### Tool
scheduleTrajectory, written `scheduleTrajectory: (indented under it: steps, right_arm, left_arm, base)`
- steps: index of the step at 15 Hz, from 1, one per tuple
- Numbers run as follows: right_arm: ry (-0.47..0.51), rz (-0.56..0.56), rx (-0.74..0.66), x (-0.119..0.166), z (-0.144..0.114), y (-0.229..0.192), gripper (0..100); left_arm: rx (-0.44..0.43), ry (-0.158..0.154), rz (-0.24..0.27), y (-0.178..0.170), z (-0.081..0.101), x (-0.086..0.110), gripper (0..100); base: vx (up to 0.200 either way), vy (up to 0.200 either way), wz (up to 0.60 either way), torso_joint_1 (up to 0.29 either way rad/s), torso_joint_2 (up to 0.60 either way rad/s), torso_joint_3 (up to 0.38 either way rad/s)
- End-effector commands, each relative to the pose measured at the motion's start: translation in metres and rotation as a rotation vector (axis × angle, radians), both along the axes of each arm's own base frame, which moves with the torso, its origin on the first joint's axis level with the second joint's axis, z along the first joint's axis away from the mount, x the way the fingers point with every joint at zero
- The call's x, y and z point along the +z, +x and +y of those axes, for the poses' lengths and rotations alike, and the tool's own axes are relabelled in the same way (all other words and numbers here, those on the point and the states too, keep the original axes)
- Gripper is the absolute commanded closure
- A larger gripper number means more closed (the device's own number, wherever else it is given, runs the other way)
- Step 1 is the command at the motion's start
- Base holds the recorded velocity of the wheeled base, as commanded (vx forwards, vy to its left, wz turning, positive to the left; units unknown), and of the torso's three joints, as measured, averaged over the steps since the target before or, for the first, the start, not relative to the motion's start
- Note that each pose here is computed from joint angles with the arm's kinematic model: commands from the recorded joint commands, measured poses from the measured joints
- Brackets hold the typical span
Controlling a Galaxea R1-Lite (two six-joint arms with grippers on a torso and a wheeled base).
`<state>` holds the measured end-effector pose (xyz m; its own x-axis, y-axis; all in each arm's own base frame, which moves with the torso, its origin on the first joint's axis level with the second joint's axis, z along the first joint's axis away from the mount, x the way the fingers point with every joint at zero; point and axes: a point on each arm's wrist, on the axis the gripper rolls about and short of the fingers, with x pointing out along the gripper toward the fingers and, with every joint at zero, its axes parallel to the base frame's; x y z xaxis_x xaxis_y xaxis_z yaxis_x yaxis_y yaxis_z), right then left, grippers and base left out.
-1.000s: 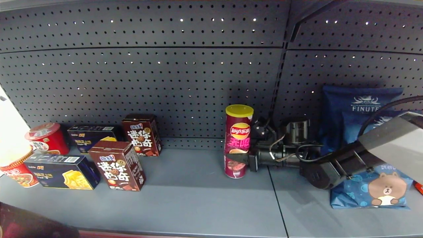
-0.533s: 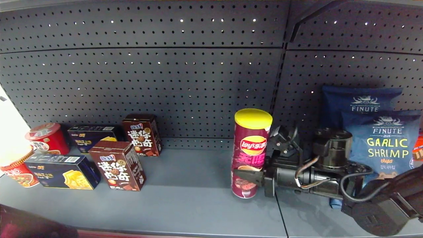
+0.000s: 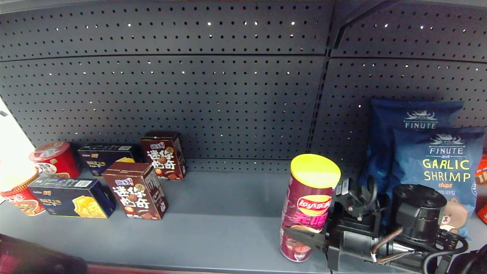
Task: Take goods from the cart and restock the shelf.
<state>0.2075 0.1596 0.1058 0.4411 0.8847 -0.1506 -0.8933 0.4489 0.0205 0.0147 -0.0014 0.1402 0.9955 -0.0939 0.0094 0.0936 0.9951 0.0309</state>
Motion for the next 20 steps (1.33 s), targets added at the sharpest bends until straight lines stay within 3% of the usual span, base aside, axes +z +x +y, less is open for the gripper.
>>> scheduleTrajectory:
  steps: [1, 9, 10, 15, 20]
  right_arm:
    - [-0.021, 0.028, 0.004, -0.010, 0.000, 0.000, 100]
    - [-0.027, 0.025, 0.021, -0.030, 0.013, 0.010, 100]
    - [-0.023, 0.019, 0.024, -0.033, 0.015, 0.010, 0]
    - [-0.016, 0.012, 0.011, -0.030, 0.009, 0.006, 0]
    - [-0.041, 0.034, -0.084, -0.026, -0.027, -0.010, 0]
  left_arm:
    - [0.000, 0.000, 0.002, 0.000, 0.000, -0.001, 100]
    - [0.000, 0.001, 0.012, 0.000, 0.000, -0.004, 100]
    - [0.000, -0.002, 0.011, 0.000, 0.000, -0.004, 100]
    - [-0.001, -0.002, 0.013, -0.001, 0.000, -0.006, 100]
    - [-0.004, -0.003, 0.002, -0.003, 0.000, -0.007, 100]
  base:
    - [0.000, 0.000, 0.00, 0.000, 0.00, 0.000]
    - [0.000, 0.000, 0.00, 0.000, 0.00, 0.000]
    - [0.000, 0.000, 0.00, 0.000, 0.00, 0.000]
    - [0.000, 0.000, 0.00, 0.000, 0.00, 0.000]
    - [0.000, 0.000, 0.00, 0.000, 0.00, 0.000]
